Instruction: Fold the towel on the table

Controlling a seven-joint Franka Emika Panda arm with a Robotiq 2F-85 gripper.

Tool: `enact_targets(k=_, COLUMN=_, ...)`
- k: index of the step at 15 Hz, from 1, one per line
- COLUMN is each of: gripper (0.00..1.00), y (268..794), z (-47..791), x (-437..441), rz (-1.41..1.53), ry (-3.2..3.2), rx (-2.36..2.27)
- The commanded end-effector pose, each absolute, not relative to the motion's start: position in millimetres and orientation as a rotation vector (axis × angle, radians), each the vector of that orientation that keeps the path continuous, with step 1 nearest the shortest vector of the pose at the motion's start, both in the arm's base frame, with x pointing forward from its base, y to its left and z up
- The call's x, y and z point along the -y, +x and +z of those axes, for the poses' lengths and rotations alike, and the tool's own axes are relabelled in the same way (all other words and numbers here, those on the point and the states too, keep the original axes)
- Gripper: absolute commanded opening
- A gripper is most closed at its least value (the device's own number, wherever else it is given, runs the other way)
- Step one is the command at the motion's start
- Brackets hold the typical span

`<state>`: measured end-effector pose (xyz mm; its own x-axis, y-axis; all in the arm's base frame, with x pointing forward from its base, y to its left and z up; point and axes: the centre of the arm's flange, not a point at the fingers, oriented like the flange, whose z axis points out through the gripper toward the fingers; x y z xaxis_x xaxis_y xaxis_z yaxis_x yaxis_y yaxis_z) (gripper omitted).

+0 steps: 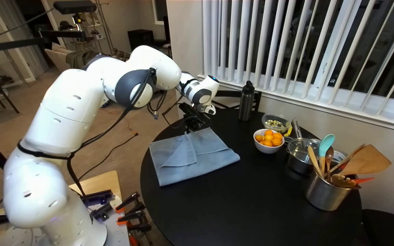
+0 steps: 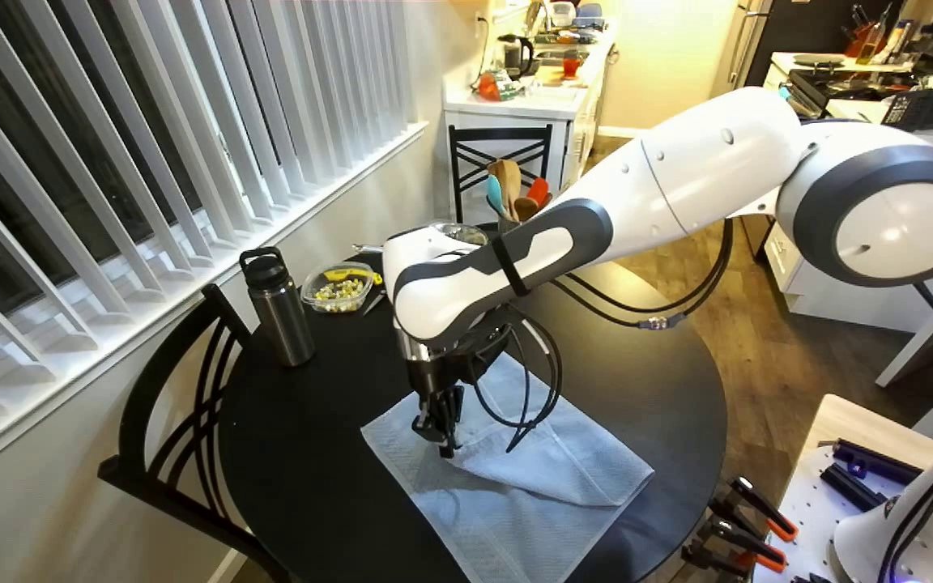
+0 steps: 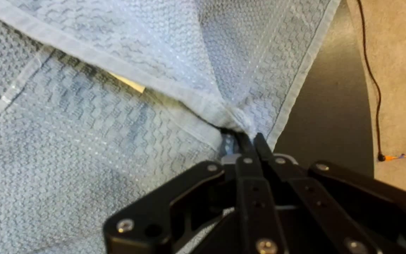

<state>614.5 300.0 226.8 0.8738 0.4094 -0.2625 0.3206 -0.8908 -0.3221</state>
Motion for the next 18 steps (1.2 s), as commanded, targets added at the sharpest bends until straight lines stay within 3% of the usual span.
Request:
enact_targets(k=1, gripper=0.02, y=617, z=240, x=-319, rz=0.544, ry=-2.689, rx=0.707)
enact_targets(k=18, gripper=0.02, y=611, z=236, x=-353, rz=0.555, ry=-2.652, rx=0.830)
